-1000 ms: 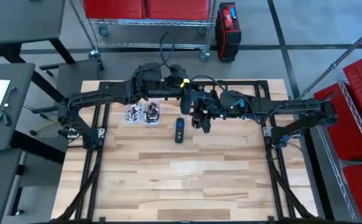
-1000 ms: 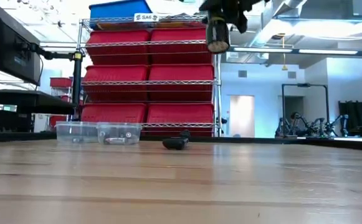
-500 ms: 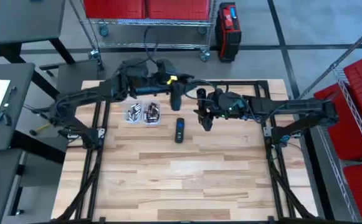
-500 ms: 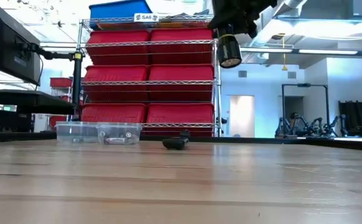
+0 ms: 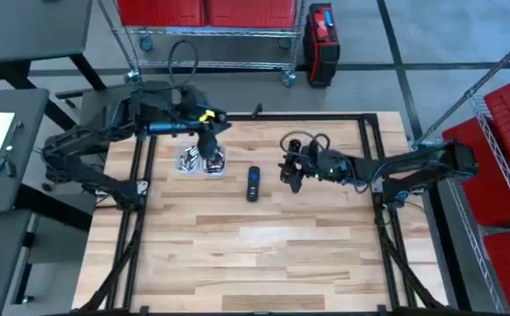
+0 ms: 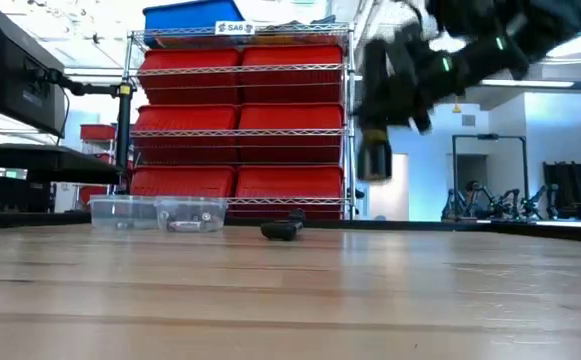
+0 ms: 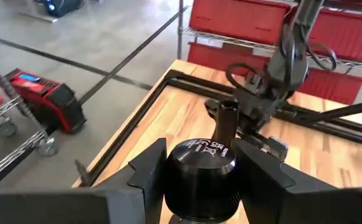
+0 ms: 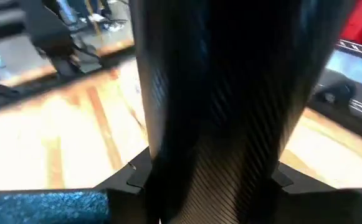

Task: Insert battery
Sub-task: Open the flashlight battery compartment

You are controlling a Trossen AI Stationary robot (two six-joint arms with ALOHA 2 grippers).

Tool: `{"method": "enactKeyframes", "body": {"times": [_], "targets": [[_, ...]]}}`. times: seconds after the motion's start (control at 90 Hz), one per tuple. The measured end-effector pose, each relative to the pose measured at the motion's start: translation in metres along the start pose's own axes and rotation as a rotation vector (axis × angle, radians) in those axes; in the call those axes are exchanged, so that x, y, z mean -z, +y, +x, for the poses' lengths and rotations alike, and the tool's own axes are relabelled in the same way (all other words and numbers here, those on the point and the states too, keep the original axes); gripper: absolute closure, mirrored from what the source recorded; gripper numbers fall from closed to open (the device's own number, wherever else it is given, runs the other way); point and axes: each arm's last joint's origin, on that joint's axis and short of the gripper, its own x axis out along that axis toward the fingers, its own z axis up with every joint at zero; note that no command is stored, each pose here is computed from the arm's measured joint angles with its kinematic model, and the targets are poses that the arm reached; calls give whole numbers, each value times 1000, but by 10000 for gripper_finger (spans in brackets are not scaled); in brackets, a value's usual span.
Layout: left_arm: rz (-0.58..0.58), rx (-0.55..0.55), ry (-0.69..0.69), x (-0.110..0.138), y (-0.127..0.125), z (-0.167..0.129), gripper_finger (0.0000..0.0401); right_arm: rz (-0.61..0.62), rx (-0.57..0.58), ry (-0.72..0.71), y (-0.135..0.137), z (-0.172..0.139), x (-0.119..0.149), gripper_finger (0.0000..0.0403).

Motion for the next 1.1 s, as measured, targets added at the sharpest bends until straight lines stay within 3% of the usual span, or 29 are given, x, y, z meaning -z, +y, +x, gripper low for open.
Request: {"method": "enactKeyframes", "body": {"times": [0.289, 0.7, 0.922, 1.1], "targets": [[-19, -8, 77, 8, 0, 3, 264, -53, 69, 28, -11, 16, 37, 265], [-9, -8, 92, 9, 0, 3, 264, -63, 71, 53, -10, 20, 43, 264], [-12, -7, 91, 9, 0, 2, 264, -56, 57, 52, -9, 16, 41, 145], [-15, -7, 90, 9, 0, 3, 264, -37, 41, 0, -7, 8, 29, 125]]}}
